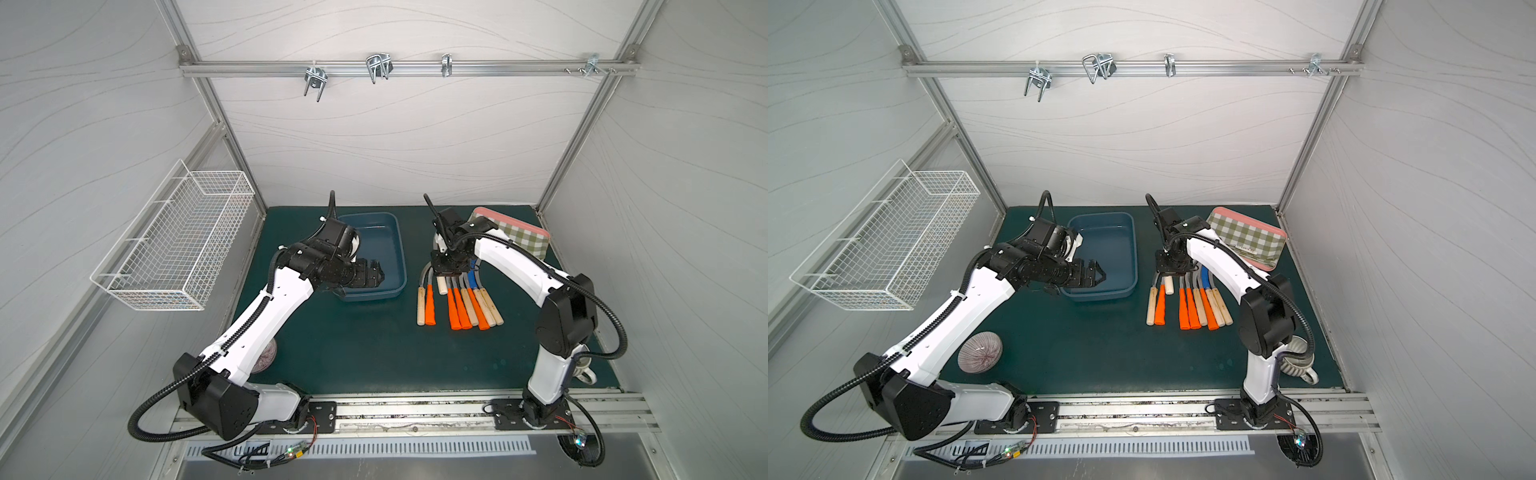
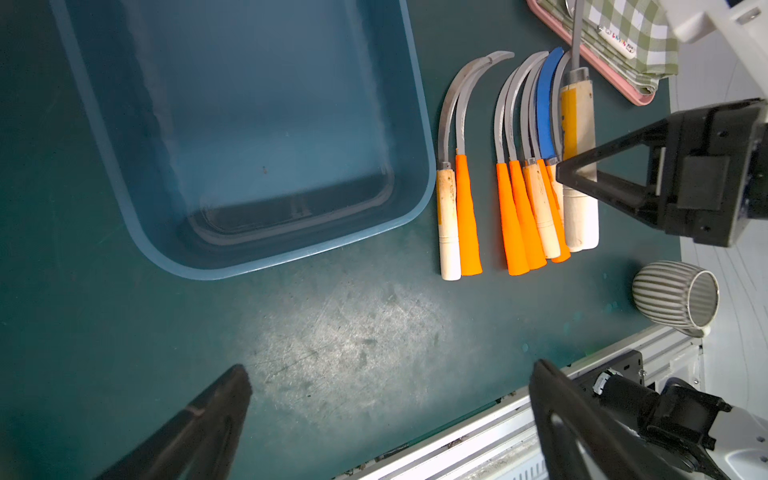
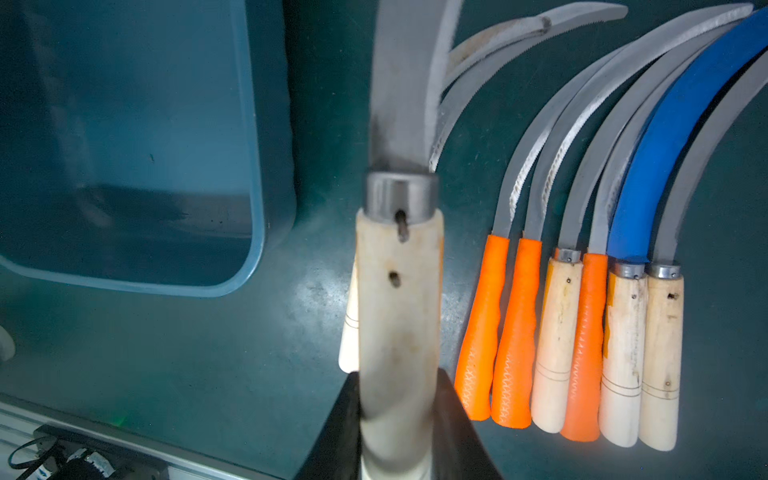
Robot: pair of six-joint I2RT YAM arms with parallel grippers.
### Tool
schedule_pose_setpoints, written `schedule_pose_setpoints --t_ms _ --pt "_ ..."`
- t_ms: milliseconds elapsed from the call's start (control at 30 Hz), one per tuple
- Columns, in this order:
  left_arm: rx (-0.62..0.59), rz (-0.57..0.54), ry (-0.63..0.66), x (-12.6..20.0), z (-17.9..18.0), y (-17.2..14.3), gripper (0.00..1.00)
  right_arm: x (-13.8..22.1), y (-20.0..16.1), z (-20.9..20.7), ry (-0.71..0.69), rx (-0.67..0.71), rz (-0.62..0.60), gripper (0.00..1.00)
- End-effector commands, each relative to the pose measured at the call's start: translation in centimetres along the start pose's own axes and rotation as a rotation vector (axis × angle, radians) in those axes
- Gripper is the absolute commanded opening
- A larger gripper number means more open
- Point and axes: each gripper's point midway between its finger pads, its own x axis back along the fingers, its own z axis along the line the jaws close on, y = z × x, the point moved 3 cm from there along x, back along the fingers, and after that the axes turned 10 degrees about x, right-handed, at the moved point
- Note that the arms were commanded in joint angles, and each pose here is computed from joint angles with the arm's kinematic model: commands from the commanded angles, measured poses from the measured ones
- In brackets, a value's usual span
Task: Put small sickles into storage boxes
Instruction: Pick up the sickle at the center of the board, then place the sickle in the storage box.
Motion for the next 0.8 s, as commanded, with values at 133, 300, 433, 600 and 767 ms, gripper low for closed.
schedule_pose_setpoints --t_ms 133,300,433,600,767 --pt "-0.009 -0.060 -0.007 1.4 -1.1 1.8 0.99 0.3 1.0 0.8 0.015 0.009 0.015 0.00" --pt "0.017 -0.066 0.002 1.6 -1.3 2.2 0.99 0.4 1.9 1.8 0.027 0.017 -0.001 0.00" --pt "0.035 -0.061 0.004 1.9 -1.6 2.5 0.99 0.3 2.8 2.7 0.036 0.028 -0.015 0.00" --pt "0.050 -0.064 0.003 2.4 -1.5 2.9 0.99 0.1 3.8 3.6 0.044 0.039 -0.027 0.00" --pt "0.073 -0.075 -0.007 3.1 -1.0 3.1 0.99 -0.4 4.9 4.8 0.059 0.051 -0.044 0.00"
